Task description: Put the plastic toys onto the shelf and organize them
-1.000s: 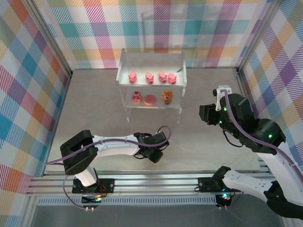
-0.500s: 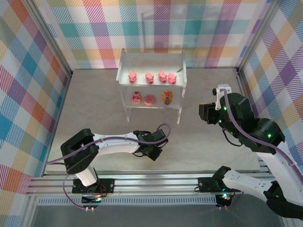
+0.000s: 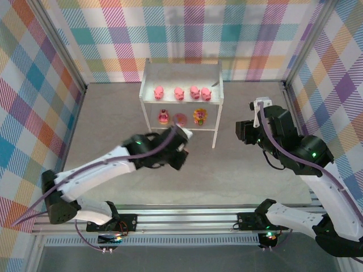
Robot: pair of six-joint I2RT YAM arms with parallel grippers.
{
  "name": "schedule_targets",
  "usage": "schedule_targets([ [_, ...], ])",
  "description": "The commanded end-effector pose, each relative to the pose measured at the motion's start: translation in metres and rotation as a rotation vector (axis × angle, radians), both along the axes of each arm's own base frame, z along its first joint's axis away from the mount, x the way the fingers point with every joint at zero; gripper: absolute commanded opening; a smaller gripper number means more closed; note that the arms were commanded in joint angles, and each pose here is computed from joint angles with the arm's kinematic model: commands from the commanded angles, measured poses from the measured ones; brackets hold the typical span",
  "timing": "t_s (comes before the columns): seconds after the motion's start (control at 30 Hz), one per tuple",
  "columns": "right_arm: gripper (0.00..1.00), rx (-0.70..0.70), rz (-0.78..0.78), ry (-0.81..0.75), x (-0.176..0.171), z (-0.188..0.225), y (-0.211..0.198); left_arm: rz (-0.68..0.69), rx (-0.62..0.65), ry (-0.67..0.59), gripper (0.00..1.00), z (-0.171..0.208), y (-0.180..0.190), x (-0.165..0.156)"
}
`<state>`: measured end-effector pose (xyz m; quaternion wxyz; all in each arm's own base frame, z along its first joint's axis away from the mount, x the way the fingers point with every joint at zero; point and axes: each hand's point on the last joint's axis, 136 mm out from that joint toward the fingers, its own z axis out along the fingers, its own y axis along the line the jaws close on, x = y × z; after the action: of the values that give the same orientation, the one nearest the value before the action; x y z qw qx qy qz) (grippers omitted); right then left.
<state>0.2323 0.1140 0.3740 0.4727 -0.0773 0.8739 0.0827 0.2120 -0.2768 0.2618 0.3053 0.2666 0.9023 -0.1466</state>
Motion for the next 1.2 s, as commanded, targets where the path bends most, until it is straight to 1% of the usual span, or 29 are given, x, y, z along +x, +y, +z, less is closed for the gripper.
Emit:
schedule_targets([
  [0.0,0.49,0.023,0.028,-0.043,0.005,0.015,0.006,0.098,0.046,-0.151,0.11,0.071,0.063,0.008],
  [0.07,0.49,0.029,0.039,-0.041,0.007,0.015,0.009,0.136,0.06,-0.225,0.11,0.101,0.08,0.017],
  [0.13,0.49,0.037,0.048,-0.043,0.009,0.015,0.012,0.159,0.056,-0.296,0.12,0.126,0.087,0.026],
  [0.2,0.49,0.046,0.055,-0.046,0.011,0.016,0.015,0.16,0.02,-0.337,0.12,0.145,0.085,0.035],
  [0.27,0.49,0.055,0.071,-0.046,0.012,0.018,0.019,0.152,-0.01,-0.343,0.12,0.156,0.079,0.044],
  [0.43,0.49,0.066,0.103,-0.051,0.017,0.023,0.027,0.121,-0.047,-0.311,0.13,0.161,0.058,0.065],
  [0.63,0.49,0.081,0.106,-0.032,0.035,0.028,0.032,0.141,-0.064,-0.253,0.13,0.151,0.04,0.086],
  [0.93,0.5,0.169,0.096,-0.043,0.059,0.038,0.017,0.192,-0.041,-0.249,0.13,0.15,0.041,0.1],
  [1.17,0.5,0.196,0.093,-0.023,0.066,0.031,0.01,0.224,-0.014,-0.237,0.13,0.141,0.041,0.115],
])
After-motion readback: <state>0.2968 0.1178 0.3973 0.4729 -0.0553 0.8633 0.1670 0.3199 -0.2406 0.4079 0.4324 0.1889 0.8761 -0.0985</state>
